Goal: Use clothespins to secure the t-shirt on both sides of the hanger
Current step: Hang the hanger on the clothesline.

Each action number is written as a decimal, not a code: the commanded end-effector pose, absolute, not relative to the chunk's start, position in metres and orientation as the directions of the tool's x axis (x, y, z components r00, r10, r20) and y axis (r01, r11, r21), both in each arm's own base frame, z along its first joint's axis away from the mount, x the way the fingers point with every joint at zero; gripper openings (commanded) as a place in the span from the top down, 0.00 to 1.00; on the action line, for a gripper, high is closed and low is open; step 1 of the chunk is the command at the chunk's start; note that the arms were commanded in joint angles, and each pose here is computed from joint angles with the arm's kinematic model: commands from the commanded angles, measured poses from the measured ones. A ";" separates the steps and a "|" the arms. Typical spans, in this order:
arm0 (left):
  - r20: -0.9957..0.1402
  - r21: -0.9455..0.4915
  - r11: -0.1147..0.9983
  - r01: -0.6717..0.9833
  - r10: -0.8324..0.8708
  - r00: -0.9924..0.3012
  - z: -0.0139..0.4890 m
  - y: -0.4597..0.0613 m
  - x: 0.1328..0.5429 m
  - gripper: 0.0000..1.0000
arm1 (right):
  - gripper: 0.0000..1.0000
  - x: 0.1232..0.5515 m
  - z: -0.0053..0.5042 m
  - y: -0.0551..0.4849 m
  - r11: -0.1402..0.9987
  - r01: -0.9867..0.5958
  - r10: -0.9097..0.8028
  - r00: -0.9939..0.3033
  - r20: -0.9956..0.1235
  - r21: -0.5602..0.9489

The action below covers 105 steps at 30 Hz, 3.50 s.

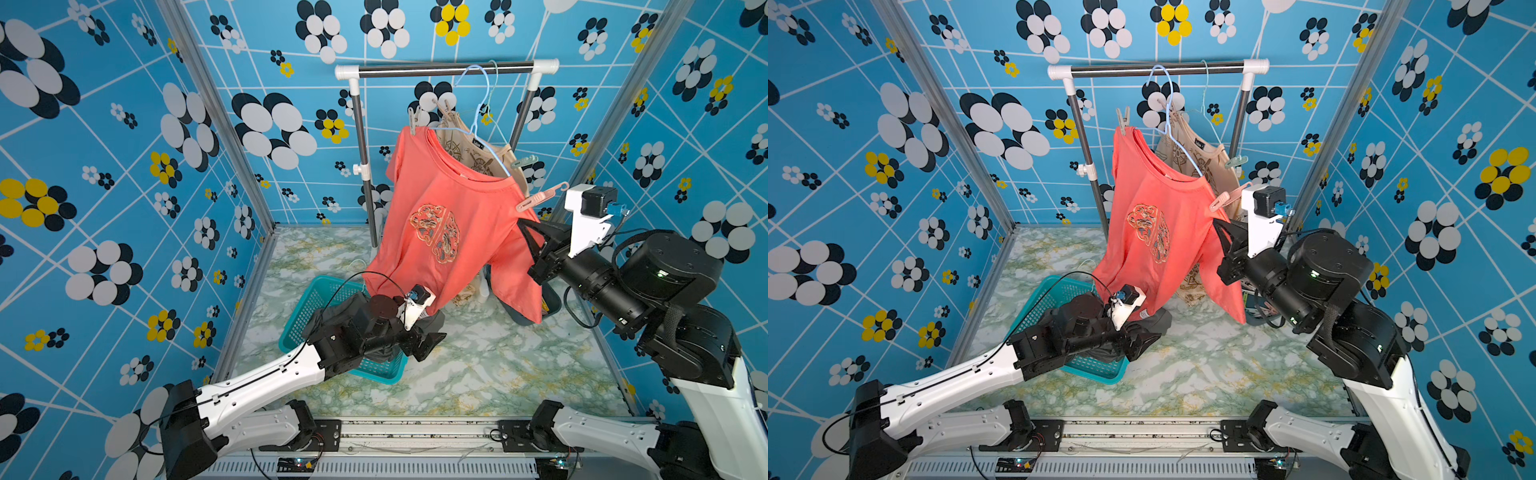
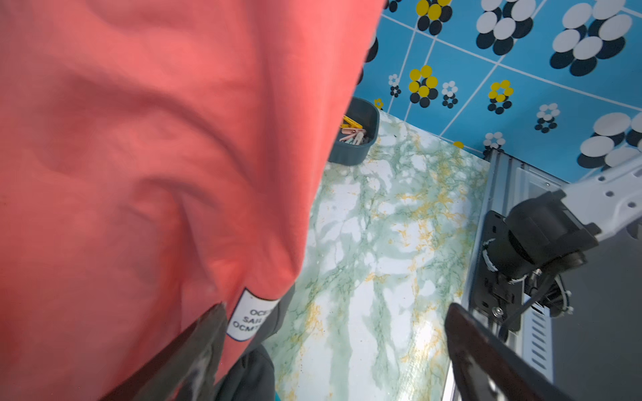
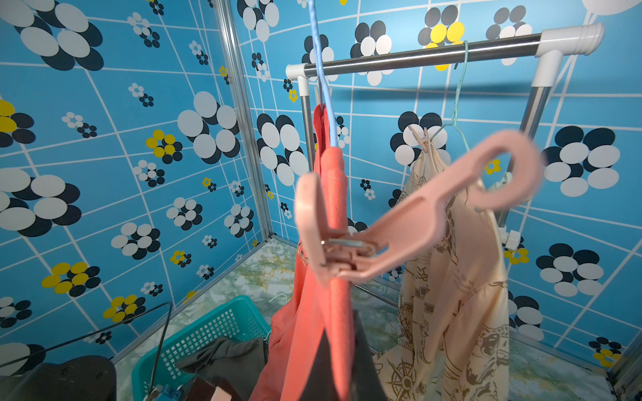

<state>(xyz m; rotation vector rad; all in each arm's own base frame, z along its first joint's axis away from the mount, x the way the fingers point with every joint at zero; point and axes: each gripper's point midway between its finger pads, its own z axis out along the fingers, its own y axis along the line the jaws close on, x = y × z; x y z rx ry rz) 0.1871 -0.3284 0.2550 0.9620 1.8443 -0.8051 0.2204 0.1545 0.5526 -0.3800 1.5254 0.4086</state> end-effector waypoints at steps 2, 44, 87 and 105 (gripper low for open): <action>-0.861 -0.143 0.478 0.866 0.371 -0.347 0.225 -0.324 0.171 0.01 | 1.00 0.213 0.583 0.139 0.888 -0.458 0.099 0.094 -0.991 0.046; -0.935 -0.161 0.848 0.505 0.032 -0.352 0.324 -0.331 0.450 1.00 | 1.00 0.178 0.591 0.140 0.783 -0.599 0.237 0.036 -0.971 0.169; -0.901 -0.165 0.856 0.490 0.071 -0.428 0.289 -0.325 0.510 1.00 | 1.00 0.375 0.599 0.201 0.884 -0.419 0.197 -0.068 -0.978 0.207; -0.894 -0.154 0.859 0.488 0.089 -0.439 0.276 -0.320 0.503 1.00 | 1.00 0.442 0.521 0.253 0.842 -0.456 0.178 -0.268 -0.947 0.287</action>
